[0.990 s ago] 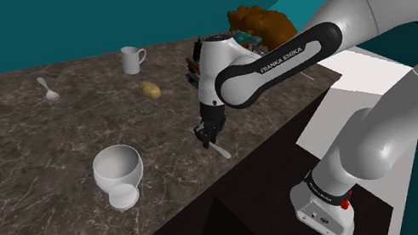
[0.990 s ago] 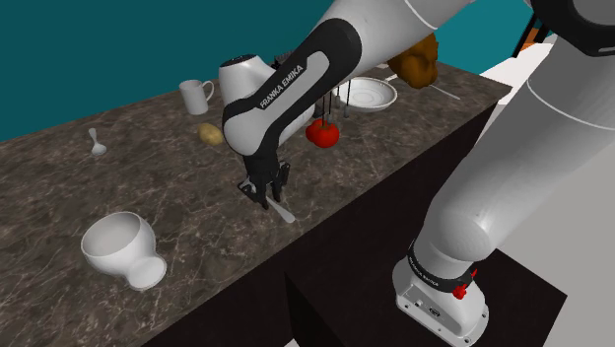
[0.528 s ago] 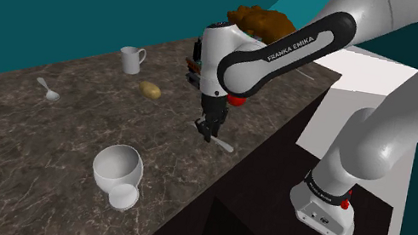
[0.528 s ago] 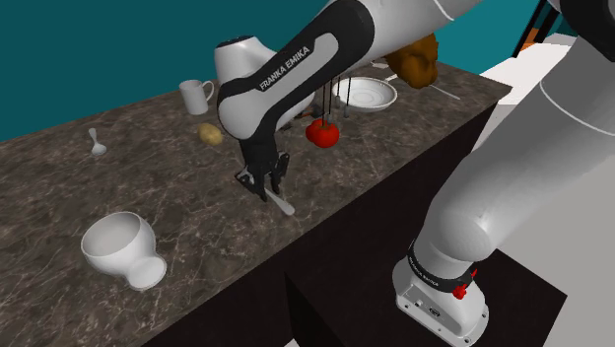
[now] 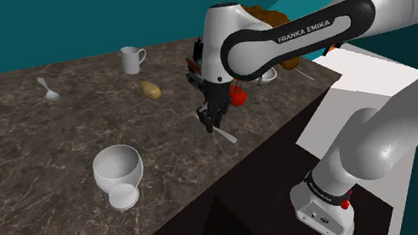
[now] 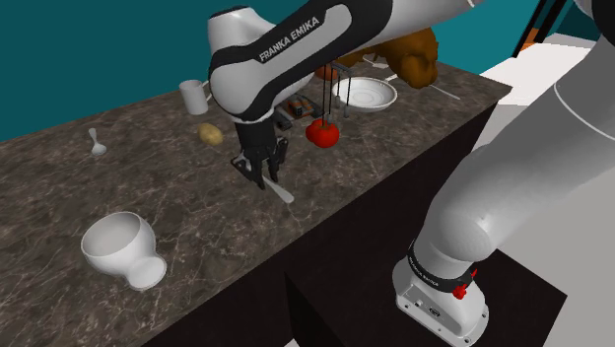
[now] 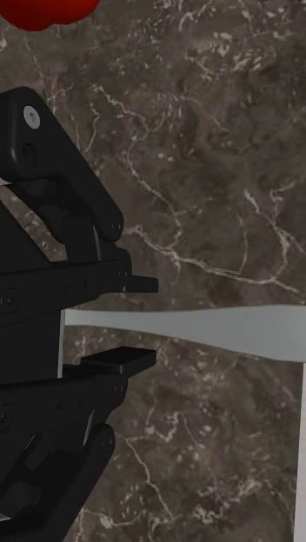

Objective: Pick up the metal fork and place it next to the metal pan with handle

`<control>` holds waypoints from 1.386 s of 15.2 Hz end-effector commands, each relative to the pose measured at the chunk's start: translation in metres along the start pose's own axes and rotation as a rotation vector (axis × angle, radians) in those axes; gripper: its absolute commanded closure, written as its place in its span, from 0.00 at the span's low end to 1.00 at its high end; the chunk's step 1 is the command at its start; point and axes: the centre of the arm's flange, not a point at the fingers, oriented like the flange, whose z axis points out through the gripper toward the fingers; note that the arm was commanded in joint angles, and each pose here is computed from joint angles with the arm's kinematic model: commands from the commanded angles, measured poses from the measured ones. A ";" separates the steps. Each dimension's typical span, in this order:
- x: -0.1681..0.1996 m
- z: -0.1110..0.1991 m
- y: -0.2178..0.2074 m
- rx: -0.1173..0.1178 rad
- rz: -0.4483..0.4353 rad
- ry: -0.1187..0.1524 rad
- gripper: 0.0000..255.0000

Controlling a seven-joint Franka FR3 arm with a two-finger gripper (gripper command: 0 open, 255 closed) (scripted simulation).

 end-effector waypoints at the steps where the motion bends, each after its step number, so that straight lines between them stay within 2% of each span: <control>1: -0.001 -0.009 0.001 0.000 0.000 0.000 1.00; 7: -0.005 -0.037 0.000 0.000 0.000 0.000 1.00; 21: 0.027 -0.044 0.182 0.000 0.000 0.000 1.00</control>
